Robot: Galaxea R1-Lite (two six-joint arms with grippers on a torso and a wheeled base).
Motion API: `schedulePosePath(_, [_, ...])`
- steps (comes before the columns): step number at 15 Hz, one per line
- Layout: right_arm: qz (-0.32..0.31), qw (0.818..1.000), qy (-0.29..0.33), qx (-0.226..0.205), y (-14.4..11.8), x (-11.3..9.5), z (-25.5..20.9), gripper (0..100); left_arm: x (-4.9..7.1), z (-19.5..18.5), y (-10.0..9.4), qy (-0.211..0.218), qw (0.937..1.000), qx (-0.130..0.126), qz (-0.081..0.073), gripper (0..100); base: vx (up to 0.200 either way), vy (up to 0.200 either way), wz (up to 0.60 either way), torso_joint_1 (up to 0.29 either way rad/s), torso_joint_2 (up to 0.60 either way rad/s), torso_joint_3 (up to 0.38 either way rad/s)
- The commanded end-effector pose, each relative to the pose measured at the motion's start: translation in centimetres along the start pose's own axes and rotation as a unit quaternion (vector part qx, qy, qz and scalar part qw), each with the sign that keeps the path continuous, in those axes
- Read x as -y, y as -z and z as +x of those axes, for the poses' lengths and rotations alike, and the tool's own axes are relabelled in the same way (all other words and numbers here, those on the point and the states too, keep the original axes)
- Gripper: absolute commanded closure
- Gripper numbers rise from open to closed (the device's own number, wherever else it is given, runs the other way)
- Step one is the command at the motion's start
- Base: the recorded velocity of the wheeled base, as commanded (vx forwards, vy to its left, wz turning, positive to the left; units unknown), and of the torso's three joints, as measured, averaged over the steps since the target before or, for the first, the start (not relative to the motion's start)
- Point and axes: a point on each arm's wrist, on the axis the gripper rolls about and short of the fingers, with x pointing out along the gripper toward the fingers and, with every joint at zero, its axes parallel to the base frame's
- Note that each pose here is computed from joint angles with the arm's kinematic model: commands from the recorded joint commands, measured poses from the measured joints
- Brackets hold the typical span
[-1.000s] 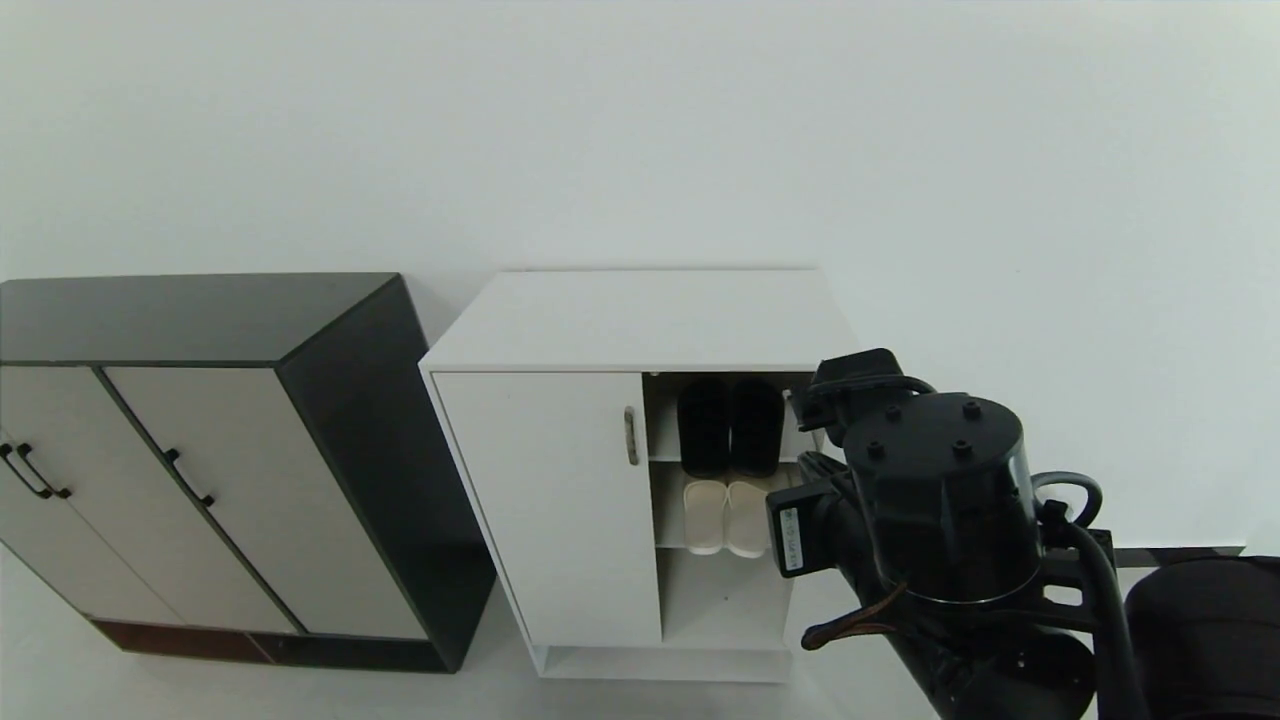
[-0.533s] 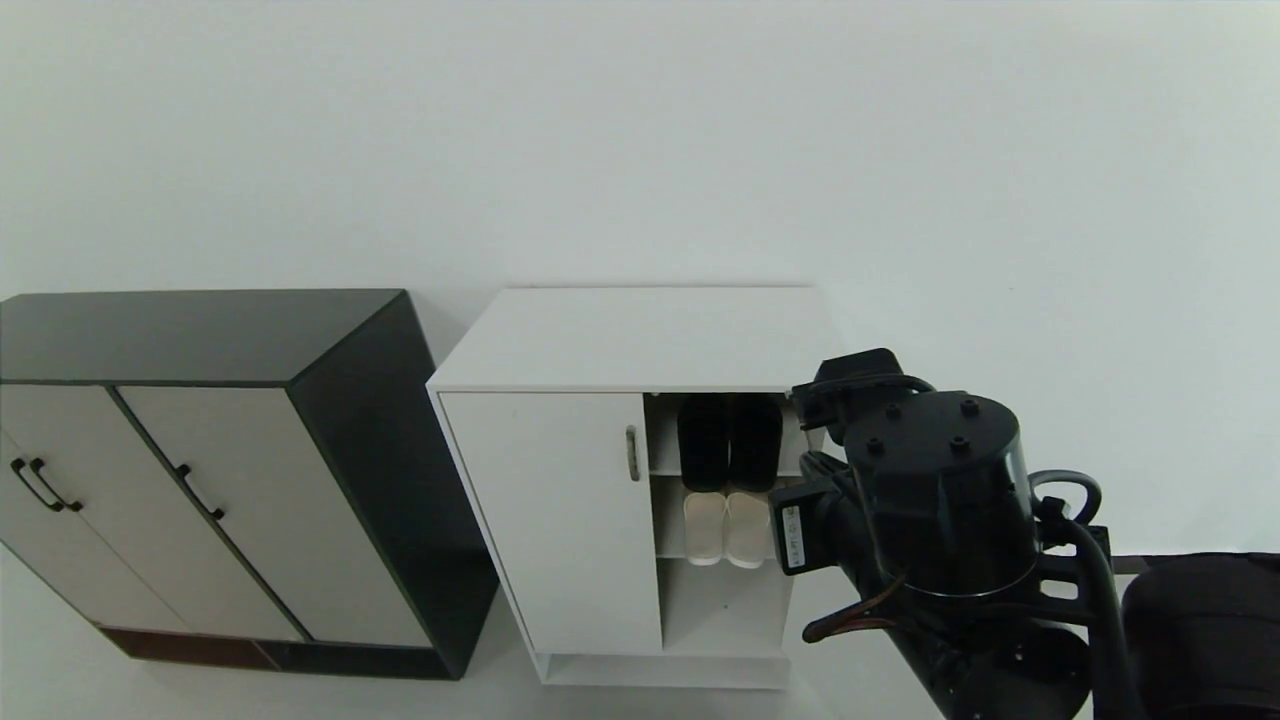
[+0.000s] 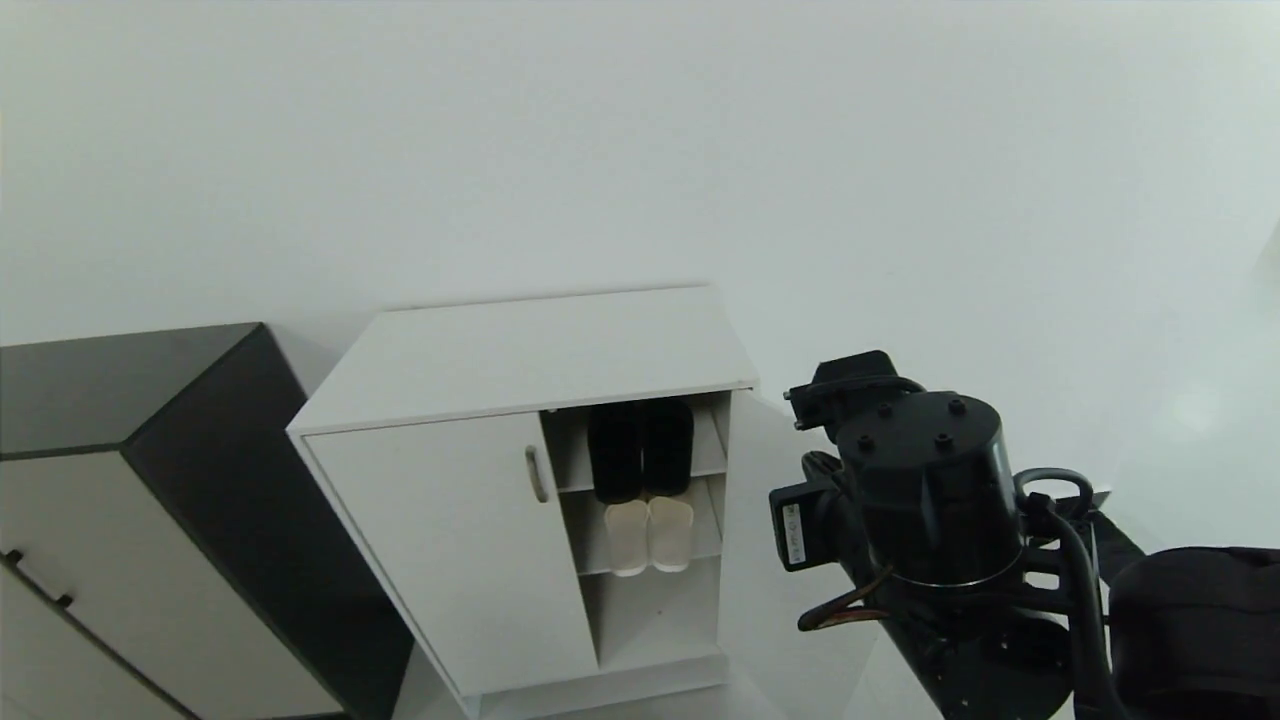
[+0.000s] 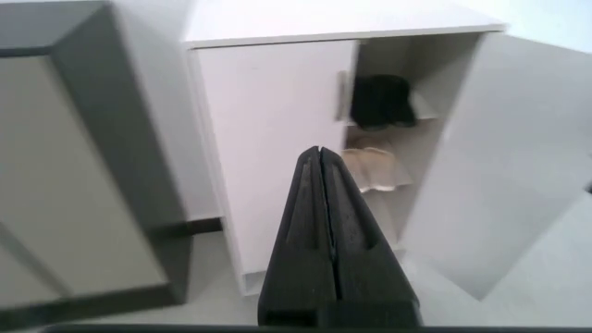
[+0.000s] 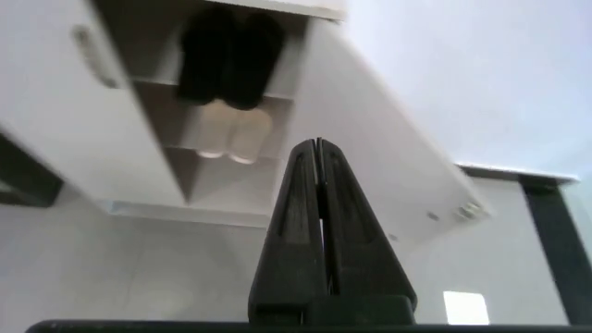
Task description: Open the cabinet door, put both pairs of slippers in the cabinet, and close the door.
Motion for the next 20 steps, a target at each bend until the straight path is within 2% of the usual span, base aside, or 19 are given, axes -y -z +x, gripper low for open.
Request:
schedulePosePath(1, [0.009, 1.000, 0.011, 0.000, -0.2, 0.6, 1.2, 100, 0.0, 0.0, 0.0, 0.000, 1.0000, 0.000, 0.000, 100, 0.000, 0.000, 0.00, 0.000, 0.00, 0.000])
schedulePosePath(4, [0.022, 1.000, -0.001, 0.000, -1.0, 3.3, 4.0, 100, 0.0, 0.0, 0.0, -0.001, 1.0000, 0.000, -0.001, 100, 0.000, 0.000, 0.00, 0.000, 0.00, 0.000])
schedulePosePath(6, [0.046, 0.998, -0.047, 0.014, -1.6, 4.9, 5.8, 100, 0.0, 0.0, 0.0, 0.000, 1.0000, 0.000, -0.001, 100, 0.000, 0.000, 0.00, 0.000, 0.00, 0.000])
schedulePosePath(7, [0.051, 0.997, -0.049, 0.014, -1.5, 5.7, 7.0, 100, 0.0, 0.0, 0.0, 0.000, 1.0000, 0.000, -0.001, 100, -0.200, 0.000, 0.00, 0.002, 0.00, -0.002])
schedulePosePath(9, [0.055, 0.998, -0.029, 0.009, -1.3, 6.5, 8.9, 100, 0.0, 0.0, 0.0, 0.000, 1.0000, 0.000, 0.000, 100, -0.200, 0.000, 0.00, 0.005, 0.00, -0.007])
schedulePosePath(11, [0.058, 0.998, -0.012, -0.002, -0.4, 7.2, 11.2, 100, 0.0, 0.0, 0.0, 0.000, 1.0000, 0.000, 0.000, 100, 0.000, 0.000, 0.00, 0.000, 0.00, 0.000])
schedulePosePath(14, [0.071, 0.997, -0.002, 0.021, 0.6, 7.7, 14.0, 100, 0.0, 0.0, 0.0, 0.000, 1.0000, 0.000, -0.001, 100, 0.000, 0.000, 0.00, 0.000, 0.00, 0.000])
schedulePosePath(20, [0.073, 0.997, 0.025, 0.002, 2.5, 9.3, 17.9, 100, 0.0, 0.0, 0.0, 0.000, 1.0000, 0.000, -0.001, 100, 0.000, 0.000, 0.00, 0.000, 0.00, 0.000])
